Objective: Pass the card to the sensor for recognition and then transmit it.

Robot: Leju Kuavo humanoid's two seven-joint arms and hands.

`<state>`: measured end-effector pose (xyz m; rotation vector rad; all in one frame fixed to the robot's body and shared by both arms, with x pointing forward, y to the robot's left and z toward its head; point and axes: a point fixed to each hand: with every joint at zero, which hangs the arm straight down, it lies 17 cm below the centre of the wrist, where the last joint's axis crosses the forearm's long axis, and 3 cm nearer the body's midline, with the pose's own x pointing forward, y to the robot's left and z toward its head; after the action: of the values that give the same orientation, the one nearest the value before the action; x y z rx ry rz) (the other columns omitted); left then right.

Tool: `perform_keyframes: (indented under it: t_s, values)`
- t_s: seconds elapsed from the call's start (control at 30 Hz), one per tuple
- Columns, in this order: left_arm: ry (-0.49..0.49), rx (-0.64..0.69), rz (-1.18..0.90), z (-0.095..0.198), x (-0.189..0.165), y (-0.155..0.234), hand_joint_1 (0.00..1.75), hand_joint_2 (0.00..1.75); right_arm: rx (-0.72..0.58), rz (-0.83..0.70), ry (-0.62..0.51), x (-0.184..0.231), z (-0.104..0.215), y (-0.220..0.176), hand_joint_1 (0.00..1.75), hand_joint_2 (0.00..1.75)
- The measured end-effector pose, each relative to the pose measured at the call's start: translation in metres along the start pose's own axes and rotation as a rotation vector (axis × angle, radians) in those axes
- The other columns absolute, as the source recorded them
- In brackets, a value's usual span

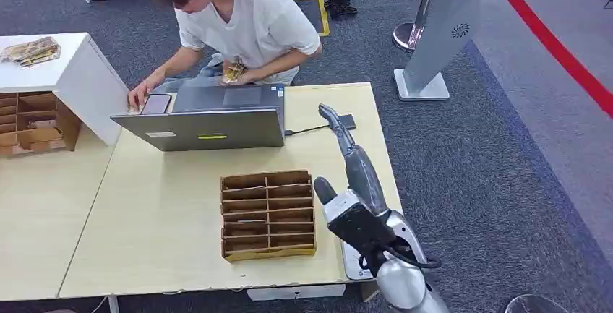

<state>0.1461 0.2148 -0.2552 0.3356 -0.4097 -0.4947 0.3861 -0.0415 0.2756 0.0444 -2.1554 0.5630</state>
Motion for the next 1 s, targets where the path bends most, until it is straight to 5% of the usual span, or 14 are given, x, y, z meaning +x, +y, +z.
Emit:
perform_keyframes:
  t_s: [0.7, 1.0]
  values:
    - [0.036, 0.048, 0.1, 0.0, -0.013, 0.008, 0.0, 0.0, -0.01, -0.347, 0.13, -0.029, 0.073, 0.024, 0.0, 0.0]
    - [0.047, 0.062, 0.133, 0.0, -0.017, 0.011, 0.0, 0.0, -0.006, -0.37, 0.18, -0.042, 0.093, 0.03, 0.0, 0.0]
